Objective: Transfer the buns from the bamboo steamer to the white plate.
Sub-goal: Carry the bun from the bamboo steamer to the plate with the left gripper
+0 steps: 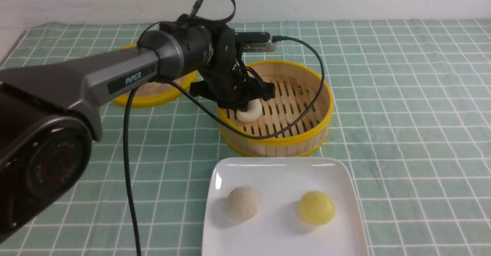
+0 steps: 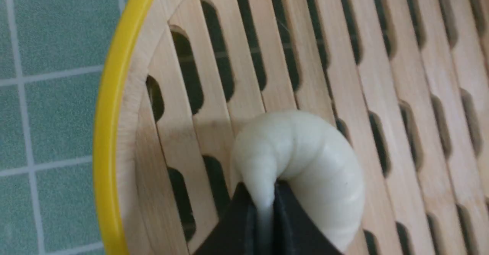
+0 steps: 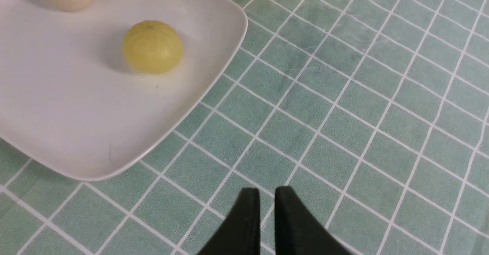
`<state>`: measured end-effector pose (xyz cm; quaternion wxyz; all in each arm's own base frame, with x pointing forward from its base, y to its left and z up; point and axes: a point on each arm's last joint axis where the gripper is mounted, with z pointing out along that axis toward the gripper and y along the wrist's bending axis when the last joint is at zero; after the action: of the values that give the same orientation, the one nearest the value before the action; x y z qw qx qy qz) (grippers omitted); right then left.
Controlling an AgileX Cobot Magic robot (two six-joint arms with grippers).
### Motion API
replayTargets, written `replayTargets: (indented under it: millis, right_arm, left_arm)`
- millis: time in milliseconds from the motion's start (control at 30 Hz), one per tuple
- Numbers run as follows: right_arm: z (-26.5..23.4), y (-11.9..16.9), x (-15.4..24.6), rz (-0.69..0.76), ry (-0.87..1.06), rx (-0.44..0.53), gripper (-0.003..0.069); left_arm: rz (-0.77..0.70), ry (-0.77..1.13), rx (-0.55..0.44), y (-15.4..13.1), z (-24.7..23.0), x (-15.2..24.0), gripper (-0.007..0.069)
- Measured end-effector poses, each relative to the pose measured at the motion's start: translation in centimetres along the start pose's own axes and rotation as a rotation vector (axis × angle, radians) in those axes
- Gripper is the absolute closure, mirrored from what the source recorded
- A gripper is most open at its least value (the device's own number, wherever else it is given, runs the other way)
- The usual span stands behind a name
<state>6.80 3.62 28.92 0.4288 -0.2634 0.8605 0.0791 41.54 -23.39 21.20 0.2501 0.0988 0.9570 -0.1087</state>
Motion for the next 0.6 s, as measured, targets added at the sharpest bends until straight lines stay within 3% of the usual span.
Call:
replayTargets:
  millis: [333, 600]
  right_arm:
    - [0.0, 0.0, 0.0, 0.0, 0.001, 0.0, 0.0562]
    - [0.0, 0.0, 0.0, 0.0, 0.001, 0.0, 0.0554]
  left_arm:
    - [0.152, -0.034, 0.033, -0.2, -18.3, 0.1, 0.0599]
    - [0.185, 0.065, 0.059, -0.4, -23.2, 4.0, 0.0599]
